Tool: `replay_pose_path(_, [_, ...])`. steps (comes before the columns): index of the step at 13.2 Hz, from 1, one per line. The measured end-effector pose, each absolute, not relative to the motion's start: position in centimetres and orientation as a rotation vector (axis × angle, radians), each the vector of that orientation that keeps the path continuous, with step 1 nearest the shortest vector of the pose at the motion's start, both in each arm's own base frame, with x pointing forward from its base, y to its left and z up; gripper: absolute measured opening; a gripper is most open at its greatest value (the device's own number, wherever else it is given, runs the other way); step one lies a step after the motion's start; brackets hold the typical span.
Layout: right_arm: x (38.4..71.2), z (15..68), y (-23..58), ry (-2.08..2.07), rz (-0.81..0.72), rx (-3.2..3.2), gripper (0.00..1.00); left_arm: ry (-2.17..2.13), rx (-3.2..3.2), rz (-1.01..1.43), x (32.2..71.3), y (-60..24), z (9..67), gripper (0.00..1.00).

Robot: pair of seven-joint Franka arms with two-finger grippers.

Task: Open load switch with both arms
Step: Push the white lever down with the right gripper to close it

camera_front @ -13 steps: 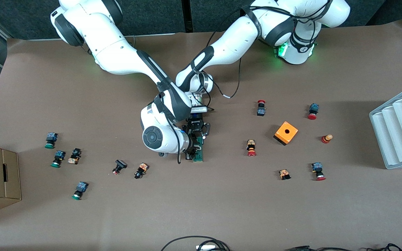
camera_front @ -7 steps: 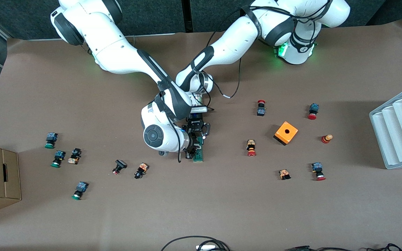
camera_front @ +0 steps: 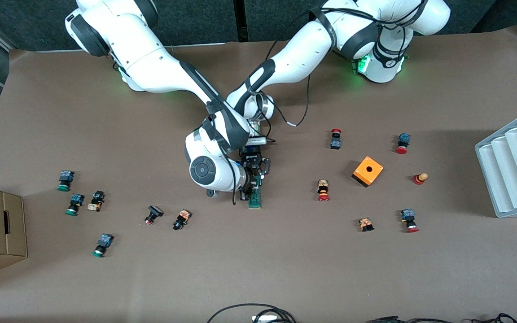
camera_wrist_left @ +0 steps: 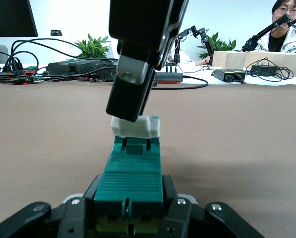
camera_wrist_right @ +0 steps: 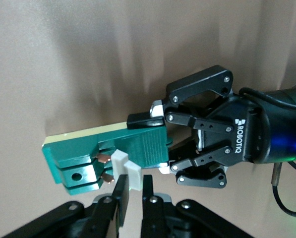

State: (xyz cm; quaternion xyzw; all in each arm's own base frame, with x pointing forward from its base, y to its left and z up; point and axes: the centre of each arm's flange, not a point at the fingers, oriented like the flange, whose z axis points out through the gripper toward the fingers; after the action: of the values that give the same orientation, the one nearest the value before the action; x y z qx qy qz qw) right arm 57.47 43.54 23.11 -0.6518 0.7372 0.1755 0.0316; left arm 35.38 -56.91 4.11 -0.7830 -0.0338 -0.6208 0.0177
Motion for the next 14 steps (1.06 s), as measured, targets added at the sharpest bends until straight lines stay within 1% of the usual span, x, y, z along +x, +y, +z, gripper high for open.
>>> replay_pose_path(8, [56.6, 22.0, 43.8, 2.266, 0.514, -2.023, 0.19, -0.105, -2.433, -1.929, 35.4, -56.9, 4.1, 0.51])
replay_pose_path(14, [57.1, 22.5, 43.3, 2.267, 0.505, -2.009, 0.2, -0.105, -2.433, -1.929, 35.4, -56.9, 4.1, 0.52])
